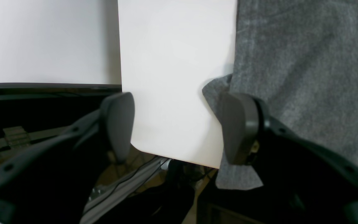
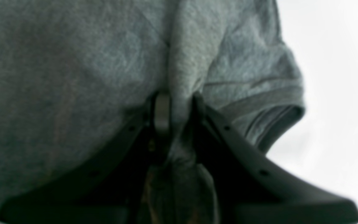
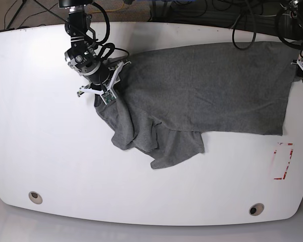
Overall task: Layout the t-shirt on the table in an organized manner, then fold the t-shirt properly
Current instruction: 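Grasp the t-shirt corner near the right gripper again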
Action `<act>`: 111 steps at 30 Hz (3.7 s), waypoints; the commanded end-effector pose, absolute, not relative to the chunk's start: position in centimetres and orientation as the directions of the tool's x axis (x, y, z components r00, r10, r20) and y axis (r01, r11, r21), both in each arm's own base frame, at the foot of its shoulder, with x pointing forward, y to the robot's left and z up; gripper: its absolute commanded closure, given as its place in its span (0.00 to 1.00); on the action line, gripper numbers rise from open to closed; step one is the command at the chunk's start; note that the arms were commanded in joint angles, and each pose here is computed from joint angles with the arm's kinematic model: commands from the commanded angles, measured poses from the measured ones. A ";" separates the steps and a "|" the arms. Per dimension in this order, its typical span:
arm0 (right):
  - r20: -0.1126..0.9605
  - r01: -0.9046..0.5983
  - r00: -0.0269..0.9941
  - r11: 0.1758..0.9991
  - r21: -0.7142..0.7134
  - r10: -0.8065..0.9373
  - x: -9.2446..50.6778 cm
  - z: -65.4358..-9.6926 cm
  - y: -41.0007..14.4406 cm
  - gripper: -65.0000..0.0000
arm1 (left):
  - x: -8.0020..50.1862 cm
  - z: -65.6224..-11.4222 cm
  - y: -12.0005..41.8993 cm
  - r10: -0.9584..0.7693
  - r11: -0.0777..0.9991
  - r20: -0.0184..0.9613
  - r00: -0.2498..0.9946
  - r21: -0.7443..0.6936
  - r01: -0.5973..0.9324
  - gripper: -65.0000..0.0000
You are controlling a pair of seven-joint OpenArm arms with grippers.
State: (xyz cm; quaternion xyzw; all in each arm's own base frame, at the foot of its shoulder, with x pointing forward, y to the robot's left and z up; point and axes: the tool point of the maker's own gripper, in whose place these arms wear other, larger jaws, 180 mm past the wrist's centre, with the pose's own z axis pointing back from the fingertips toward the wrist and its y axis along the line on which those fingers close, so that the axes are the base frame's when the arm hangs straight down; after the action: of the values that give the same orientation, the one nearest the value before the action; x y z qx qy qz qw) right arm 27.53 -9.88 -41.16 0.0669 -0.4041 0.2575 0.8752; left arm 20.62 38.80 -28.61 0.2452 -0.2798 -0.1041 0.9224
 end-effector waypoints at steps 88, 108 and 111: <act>0.787 -0.483 0.493 0.869 -0.106 0.370 30.0 -38.5 -8.9 0.97 | 23.2 -27.5 37.4 -0.387 0.850 0.502 0.773 0.520 0.088 0.40; 0.780 -0.483 0.509 0.871 -0.092 0.364 30.1 -39.2 -8.9 0.77 | 23.2 -27.5 37.3 -0.388 0.850 0.501 0.774 0.519 0.090 0.40; 0.781 -0.484 0.509 0.871 -0.089 0.362 30.1 -39.2 -8.9 0.83 | 23.2 -27.5 37.3 -0.388 0.850 0.501 0.774 0.519 0.090 0.40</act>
State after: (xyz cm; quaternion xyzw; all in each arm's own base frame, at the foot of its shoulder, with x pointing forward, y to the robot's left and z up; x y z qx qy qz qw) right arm 29.17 -9.09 -40.60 0.0673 -0.4066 0.2444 0.8778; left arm 22.82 36.95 -28.62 0.2290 -0.2975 -0.1291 0.9178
